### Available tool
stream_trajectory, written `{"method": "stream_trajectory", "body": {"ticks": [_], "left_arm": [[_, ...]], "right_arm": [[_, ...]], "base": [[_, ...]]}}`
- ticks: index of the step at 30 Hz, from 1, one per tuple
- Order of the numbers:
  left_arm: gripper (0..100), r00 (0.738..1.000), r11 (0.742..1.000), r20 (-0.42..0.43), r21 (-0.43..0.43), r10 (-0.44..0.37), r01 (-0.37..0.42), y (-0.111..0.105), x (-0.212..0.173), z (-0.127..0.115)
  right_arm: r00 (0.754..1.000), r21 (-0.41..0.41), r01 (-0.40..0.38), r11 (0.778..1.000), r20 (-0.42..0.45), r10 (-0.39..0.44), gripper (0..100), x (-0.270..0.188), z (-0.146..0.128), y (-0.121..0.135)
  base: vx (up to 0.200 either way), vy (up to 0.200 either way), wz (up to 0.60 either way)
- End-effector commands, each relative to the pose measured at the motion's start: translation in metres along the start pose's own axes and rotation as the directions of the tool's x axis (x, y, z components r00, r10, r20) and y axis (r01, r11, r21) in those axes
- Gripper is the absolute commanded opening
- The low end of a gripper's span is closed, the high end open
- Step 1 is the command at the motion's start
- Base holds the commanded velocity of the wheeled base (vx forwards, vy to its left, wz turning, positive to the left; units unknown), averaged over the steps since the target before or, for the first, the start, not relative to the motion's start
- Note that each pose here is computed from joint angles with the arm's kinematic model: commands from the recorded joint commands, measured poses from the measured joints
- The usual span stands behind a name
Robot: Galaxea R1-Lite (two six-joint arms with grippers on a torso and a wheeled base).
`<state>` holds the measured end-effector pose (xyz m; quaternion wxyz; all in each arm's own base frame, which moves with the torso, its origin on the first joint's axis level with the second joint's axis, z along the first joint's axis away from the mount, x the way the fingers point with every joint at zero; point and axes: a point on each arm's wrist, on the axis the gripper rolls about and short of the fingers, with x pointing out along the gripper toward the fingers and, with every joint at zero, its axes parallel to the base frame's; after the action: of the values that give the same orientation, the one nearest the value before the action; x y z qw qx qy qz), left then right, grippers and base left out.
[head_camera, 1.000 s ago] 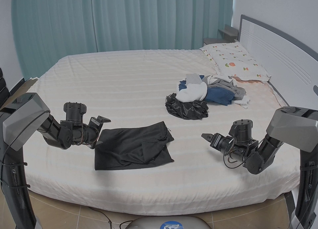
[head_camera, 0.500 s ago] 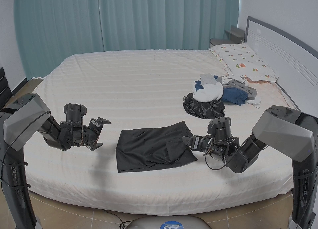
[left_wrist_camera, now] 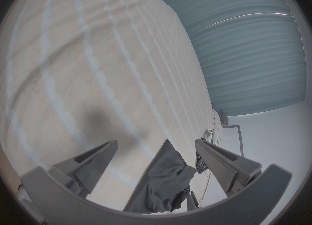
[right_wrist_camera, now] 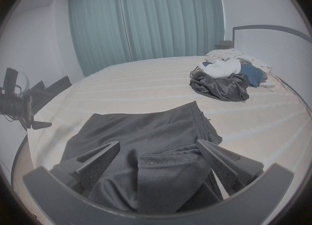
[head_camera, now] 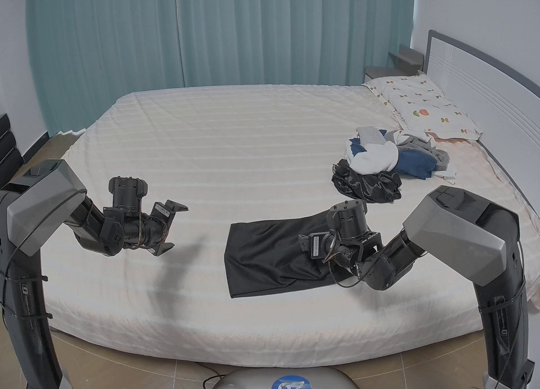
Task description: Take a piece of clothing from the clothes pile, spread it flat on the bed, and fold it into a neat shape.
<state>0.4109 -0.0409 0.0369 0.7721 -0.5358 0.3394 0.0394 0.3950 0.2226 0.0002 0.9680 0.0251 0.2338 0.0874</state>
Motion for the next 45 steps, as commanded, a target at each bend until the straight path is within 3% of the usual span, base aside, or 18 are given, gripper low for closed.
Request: {"method": "stream_trajectory", "body": {"ticks": [1,3,4,13,17,22,33,34,39,43,45], "left_arm": [[100,1.0,1.0,-0.001,0.002,0.002,-0.002,0.0,0.001,-0.001],[100,1.0,1.0,-0.003,0.002,0.002,-0.001,0.0,0.001,-0.001],[100,1.0,1.0,-0.003,0.005,0.002,-0.001,0.0,0.001,-0.001],[100,1.0,1.0,-0.002,0.005,0.003,-0.003,0.001,0.001,-0.001],[100,1.0,1.0,-0.002,0.006,0.004,-0.004,0.0,0.001,-0.002],[100,1.0,1.0,0.001,0.006,0.005,-0.005,0.001,0.001,-0.002],[100,1.0,1.0,0.0,0.007,0.006,-0.006,0.001,0.002,-0.002],[100,1.0,1.0,0.0,0.007,0.006,-0.006,0.001,0.002,-0.002],[100,1.0,1.0,0.0,0.007,0.006,-0.006,0.001,0.002,-0.002],[100,1.0,1.0,0.0,0.007,0.006,-0.006,0.001,0.002,-0.002],[100,1.0,1.0,0.003,0.006,0.007,-0.007,0.001,0.002,-0.001]], "right_arm": [[0.999,-0.037,0.025,0.999,-0.028,-0.026,100,0.012,-0.011,0.0],[0.998,-0.053,0.044,0.998,-0.031,-0.045,100,0.012,-0.013,-0.003],[0.998,-0.055,0.058,0.997,-0.027,-0.059,0,0.01,-0.011,-0.006],[0.996,-0.042,0.071,0.997,-0.053,-0.073,0,-0.023,-0.006,-0.021],[0.995,0.005,0.09,0.996,-0.04,-0.089,0,-0.033,-0.006,-0.036],[0.991,0.05,0.115,0.992,-0.068,-0.112,0,-0.039,-0.021,-0.058],[0.992,0.107,0.099,0.989,-0.088,-0.089,0,-0.044,-0.046,-0.075],[0.992,0.106,0.098,0.99,-0.09,-0.088,100,-0.044,-0.046,-0.075],[0.991,0.109,0.097,0.989,-0.105,-0.086,100,-0.057,-0.048,-0.079],[0.996,0.164,0.075,0.984,-0.064,-0.065,100,-0.063,-0.038,-0.087],[0.999,0.246,0.045,0.968,-0.011,-0.043,100,-0.064,-0.021,-0.097]], "base": [[0.0,0.0,0.0],[0.0,0.0,0.0],[0.0,0.0,0.0],[0.0,0.0,0.0],[0.0,0.0,0.0],[0.0,0.0,0.0],[0.0,0.0,0.0],[0.0,0.0,0.0],[0.0,0.0,0.0],[0.0,0.0,0.0],[0.1,0.0,0.0]]}}
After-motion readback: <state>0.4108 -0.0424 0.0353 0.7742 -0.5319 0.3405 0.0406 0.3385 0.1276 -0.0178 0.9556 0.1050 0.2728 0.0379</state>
